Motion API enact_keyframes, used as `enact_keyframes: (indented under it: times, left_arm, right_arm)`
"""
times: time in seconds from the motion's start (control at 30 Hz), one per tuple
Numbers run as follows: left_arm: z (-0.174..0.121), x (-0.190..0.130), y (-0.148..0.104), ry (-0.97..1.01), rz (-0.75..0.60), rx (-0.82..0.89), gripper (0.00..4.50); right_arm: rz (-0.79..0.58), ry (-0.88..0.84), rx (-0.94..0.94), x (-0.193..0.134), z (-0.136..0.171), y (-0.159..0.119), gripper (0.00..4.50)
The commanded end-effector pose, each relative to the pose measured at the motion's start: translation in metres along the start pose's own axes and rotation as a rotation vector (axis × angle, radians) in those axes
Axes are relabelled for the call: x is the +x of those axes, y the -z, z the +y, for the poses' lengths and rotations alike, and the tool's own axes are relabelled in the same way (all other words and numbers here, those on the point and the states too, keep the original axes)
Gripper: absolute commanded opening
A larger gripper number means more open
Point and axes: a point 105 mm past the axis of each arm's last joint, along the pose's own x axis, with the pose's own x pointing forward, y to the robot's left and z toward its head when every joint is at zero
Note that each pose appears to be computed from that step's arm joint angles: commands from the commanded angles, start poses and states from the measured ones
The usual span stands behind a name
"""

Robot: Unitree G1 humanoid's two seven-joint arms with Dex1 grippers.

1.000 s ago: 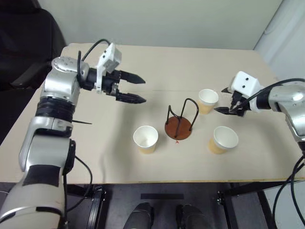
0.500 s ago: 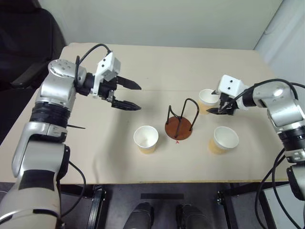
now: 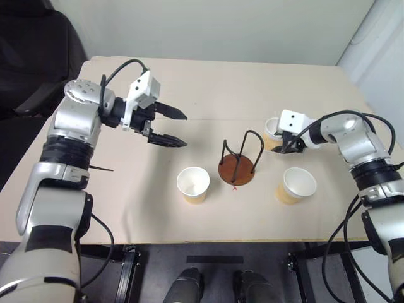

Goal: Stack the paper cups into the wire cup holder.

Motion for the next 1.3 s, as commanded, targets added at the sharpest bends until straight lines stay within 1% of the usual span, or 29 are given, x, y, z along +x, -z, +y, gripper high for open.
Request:
enact_keyframes:
  times: [0.03,0.13,0.17,0.33,0.5,0.6,0.7,0.73,0.8,0.9,0.97,1.1,1.3]
  left_arm:
    - [-0.003,-0.004,-0.010,0.023,-0.021,0.052,4.45]
    - [-0.003,-0.004,-0.014,0.026,-0.049,0.045,4.45]
    - [-0.003,-0.004,-0.015,0.026,-0.055,0.043,4.45]
    - [-0.002,-0.004,-0.015,0.016,-0.077,0.030,4.45]
    - [-0.002,-0.004,-0.012,0.005,-0.082,0.020,4.45]
    - [-0.001,-0.002,-0.011,0.004,-0.085,0.016,4.45]
    - [-0.001,0.000,-0.011,0.006,-0.086,0.015,4.45]
    - [0.000,0.001,-0.012,0.007,-0.086,0.016,4.45]
    - [0.000,0.002,-0.012,0.008,-0.087,0.016,4.45]
    - [0.001,0.004,-0.012,0.012,-0.088,0.016,4.45]
    - [0.001,0.006,-0.012,0.015,-0.087,0.016,4.45]
    - [0.001,0.007,-0.012,0.020,-0.087,0.016,4.45]
    - [0.002,0.011,-0.012,0.027,-0.084,0.016,4.45]
  right_arm:
    - [-0.025,0.009,-0.039,-0.012,-0.007,-0.013,1.32]
    - [-0.038,-0.007,-0.040,-0.020,-0.005,-0.020,0.21]
    - [-0.046,-0.013,-0.039,-0.022,-0.004,-0.023,0.05]
    - [-0.080,-0.023,-0.056,-0.045,0.005,-0.045,0.05]
    - [-0.087,0.012,-0.098,-0.067,0.009,-0.065,0.05]
    - [-0.125,0.077,-0.179,-0.088,0.008,-0.096,0.05]
    - [-0.146,0.116,-0.239,-0.101,0.008,-0.117,0.05]
    - [-0.161,0.127,-0.271,-0.106,0.009,-0.128,0.05]
    - [-0.190,0.138,-0.321,-0.113,0.012,-0.145,0.05]
    - [-0.228,0.119,-0.367,-0.117,0.022,-0.163,0.05]
    - [-0.244,0.084,-0.392,-0.115,0.032,-0.170,0.05]
    - [-0.249,0.037,-0.410,-0.112,0.043,-0.173,0.05]
    - [-0.230,-0.051,-0.418,-0.098,0.059,-0.168,0.05]
